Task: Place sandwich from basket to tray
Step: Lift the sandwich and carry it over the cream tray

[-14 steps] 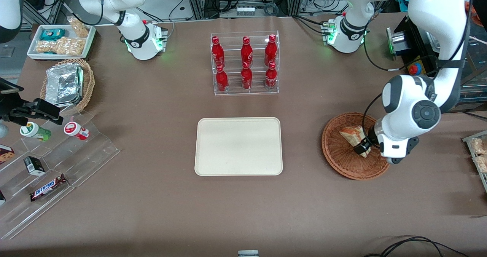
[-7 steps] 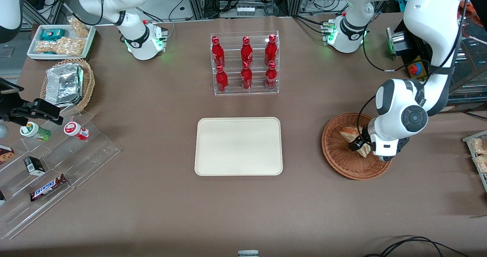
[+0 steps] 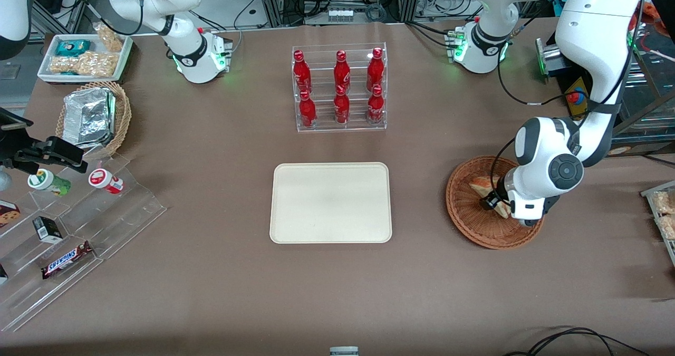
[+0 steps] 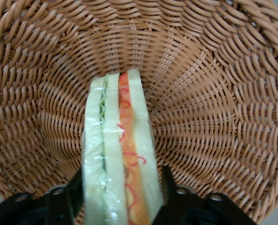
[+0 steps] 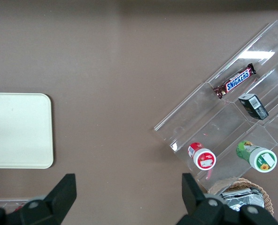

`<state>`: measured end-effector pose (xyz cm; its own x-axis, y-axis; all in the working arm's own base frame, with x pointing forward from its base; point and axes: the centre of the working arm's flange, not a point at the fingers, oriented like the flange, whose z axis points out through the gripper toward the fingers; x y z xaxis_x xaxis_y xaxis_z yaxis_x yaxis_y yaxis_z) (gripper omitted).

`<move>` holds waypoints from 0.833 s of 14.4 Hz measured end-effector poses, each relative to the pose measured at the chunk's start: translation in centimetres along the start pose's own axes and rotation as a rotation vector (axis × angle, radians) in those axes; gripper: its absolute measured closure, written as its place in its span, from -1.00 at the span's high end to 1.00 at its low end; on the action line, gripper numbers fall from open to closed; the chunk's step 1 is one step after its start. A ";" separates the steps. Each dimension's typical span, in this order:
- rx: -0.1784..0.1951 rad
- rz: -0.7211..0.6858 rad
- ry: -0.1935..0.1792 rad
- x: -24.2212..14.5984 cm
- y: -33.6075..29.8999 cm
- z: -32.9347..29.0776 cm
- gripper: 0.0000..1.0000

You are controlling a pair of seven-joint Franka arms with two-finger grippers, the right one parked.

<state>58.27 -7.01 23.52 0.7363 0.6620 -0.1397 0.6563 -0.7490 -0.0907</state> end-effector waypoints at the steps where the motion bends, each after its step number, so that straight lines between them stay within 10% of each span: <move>1: -0.003 0.000 0.002 0.1 0.1 -0.2 0.07; 5: -0.020 0.000 0.018 0.5 0.5 -1.2 -0.59; 12: 0.017 0.061 0.008 -2.2 3.4 -10.5 -0.70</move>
<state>60.65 -10.74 33.90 0.7764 0.6151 -0.1374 0.6072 -0.7884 -0.0986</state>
